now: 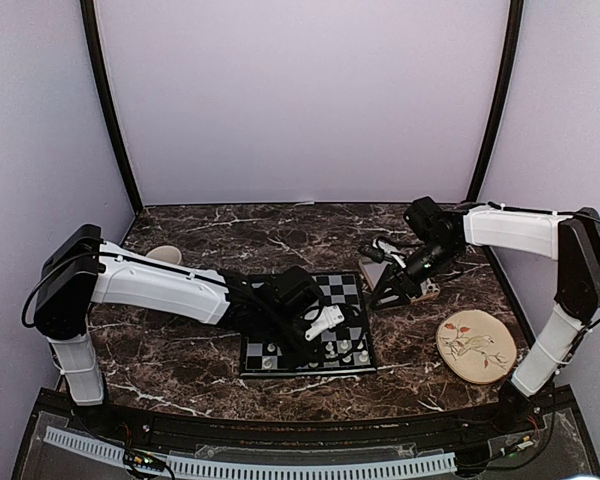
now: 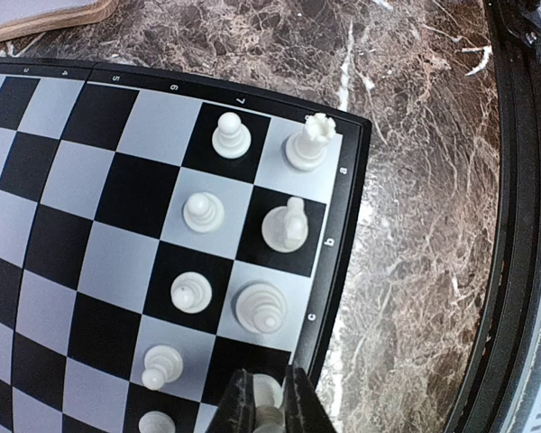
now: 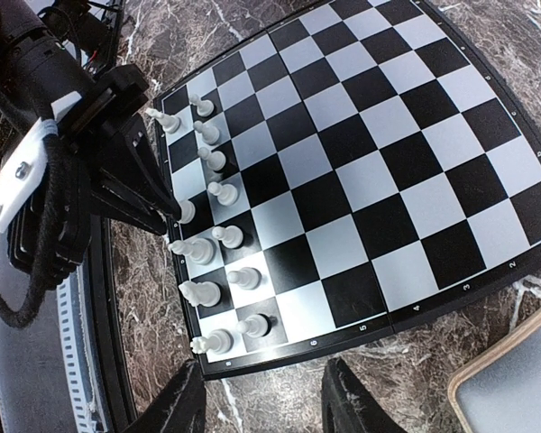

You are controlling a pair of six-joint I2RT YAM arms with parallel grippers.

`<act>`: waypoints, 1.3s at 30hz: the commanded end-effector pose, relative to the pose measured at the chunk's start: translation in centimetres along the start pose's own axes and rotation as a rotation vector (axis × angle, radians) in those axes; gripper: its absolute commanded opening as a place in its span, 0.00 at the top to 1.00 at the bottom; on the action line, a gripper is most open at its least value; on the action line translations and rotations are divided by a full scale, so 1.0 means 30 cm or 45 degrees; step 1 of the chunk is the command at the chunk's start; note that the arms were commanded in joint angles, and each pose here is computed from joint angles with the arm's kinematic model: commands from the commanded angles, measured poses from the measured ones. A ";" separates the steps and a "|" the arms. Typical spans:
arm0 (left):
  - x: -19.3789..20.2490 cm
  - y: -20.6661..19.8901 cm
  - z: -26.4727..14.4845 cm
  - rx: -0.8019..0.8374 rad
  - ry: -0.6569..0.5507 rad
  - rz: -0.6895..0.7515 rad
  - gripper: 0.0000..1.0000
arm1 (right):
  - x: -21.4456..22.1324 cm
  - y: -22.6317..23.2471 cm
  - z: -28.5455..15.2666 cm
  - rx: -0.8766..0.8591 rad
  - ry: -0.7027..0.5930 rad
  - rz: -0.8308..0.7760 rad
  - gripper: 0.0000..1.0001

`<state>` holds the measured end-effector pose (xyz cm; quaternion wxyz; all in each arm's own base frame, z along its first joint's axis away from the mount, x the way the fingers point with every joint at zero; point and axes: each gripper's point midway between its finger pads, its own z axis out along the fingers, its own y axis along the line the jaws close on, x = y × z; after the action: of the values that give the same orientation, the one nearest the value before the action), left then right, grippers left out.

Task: Set up the chess pieces on the board
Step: Place the queen at e1.

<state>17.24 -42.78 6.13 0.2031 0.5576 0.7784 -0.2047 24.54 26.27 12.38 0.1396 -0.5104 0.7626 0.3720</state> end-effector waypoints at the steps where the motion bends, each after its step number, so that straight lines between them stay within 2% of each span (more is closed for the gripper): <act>1: -0.051 0.005 -0.010 -0.023 -0.047 0.023 0.91 | -0.008 0.004 -0.003 -0.005 -0.012 -0.026 0.56; 18: -0.068 0.016 -0.015 -0.045 -0.069 -0.009 0.79 | -0.015 0.011 -0.011 -0.010 -0.016 -0.025 0.56; 23: -0.094 0.020 -0.066 -0.069 -0.094 -0.016 0.73 | -0.038 -0.008 -0.058 0.079 0.005 -0.048 0.56; 27: -0.177 0.028 -0.184 -0.119 -0.221 -0.005 0.69 | -0.089 -0.086 -0.168 0.343 0.046 -0.079 0.56; 30: -0.244 0.055 -0.279 -0.206 -0.344 -0.004 0.66 | -0.176 -0.196 -0.356 0.817 -0.015 -0.123 0.55; 31: -0.269 0.078 -0.309 -0.262 -0.401 -0.018 0.64 | -0.199 -0.235 -0.432 1.000 -0.059 -0.113 0.51; 32: -0.290 0.106 -0.337 -0.324 -0.452 -0.048 0.60 | -0.224 -0.260 -0.509 1.155 -0.121 -0.113 0.41; 33: -0.305 0.132 -0.361 -0.380 -0.497 -0.081 0.54 | -0.244 -0.280 -0.591 1.302 -0.188 -0.097 0.10; 34: -0.318 0.154 -0.377 -0.418 -0.535 -0.115 0.50 | -0.254 -0.295 -0.667 1.427 -0.261 -0.078 0.01; 35: -0.328 0.170 -0.387 -0.436 -0.563 -0.146 0.49 | -0.254 -0.308 -0.717 1.501 -0.312 -0.074 0.00; 37: -0.340 0.196 -0.392 -0.460 -0.598 -0.204 0.49 | -0.224 -0.340 -0.706 1.484 -0.247 -0.134 0.00; 38: -0.343 0.203 -0.388 -0.461 -0.611 -0.228 0.49 | -0.206 -0.361 -0.684 1.457 -0.176 -0.154 0.04; 39: -0.346 0.204 -0.385 -0.456 -0.622 -0.243 0.49 | -0.184 -0.385 -0.649 1.408 -0.089 -0.157 0.13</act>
<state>23.30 -43.32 20.58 0.4313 0.4311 0.7635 -0.2127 37.21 16.09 26.43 0.4567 -0.3947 0.7973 -0.0031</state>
